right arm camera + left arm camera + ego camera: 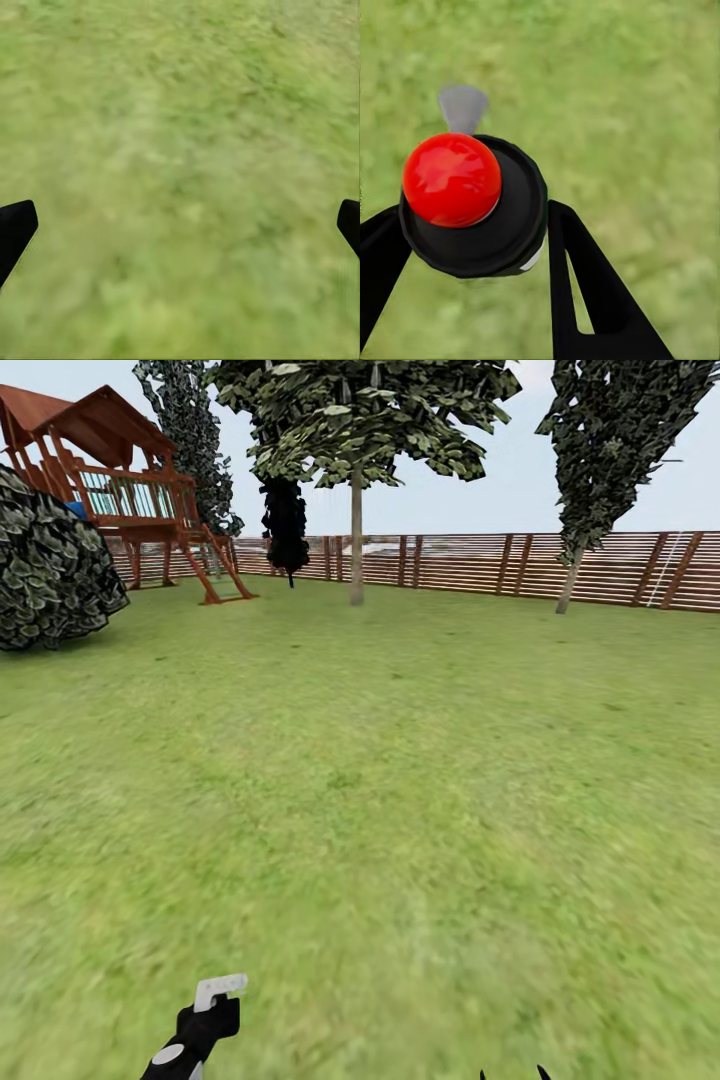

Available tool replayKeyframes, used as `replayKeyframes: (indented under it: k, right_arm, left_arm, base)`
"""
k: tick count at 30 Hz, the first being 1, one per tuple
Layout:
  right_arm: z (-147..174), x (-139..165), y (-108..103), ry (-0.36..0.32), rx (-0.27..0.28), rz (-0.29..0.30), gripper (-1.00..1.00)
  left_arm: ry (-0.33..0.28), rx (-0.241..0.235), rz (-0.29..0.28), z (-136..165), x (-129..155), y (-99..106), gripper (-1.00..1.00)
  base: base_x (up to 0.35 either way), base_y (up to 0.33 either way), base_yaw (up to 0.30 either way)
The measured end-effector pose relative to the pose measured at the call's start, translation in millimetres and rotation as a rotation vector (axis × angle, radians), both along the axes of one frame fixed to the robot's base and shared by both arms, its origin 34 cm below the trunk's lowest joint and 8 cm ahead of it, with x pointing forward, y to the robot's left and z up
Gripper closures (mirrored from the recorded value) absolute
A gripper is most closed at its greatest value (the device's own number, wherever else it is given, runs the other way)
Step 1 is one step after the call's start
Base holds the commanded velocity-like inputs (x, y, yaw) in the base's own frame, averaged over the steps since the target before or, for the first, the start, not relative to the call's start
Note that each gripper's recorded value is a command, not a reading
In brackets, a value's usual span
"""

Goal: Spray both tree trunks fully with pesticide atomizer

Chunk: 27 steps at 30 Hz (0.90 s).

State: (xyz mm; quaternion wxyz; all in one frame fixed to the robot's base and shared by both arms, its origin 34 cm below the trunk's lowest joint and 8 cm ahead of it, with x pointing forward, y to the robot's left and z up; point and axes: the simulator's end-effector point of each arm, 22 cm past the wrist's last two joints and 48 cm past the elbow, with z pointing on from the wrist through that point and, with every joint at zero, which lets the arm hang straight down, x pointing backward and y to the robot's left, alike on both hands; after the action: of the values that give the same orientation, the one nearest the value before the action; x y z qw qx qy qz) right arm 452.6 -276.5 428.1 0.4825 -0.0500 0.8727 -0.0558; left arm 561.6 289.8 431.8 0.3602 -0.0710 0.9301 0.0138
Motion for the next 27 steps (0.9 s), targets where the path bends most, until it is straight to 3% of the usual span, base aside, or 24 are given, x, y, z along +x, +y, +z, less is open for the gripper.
replayKeyframes:
  k: [27]
  right_arm:
    - [0.0,0.0,0.0,0.000,0.000,0.000,-1.00]
  left_arm:
    - [0.000,-0.001,0.001,-0.2,-0.2,-0.4,1.00]
  base:
    - [0.309,0.097,0.000]
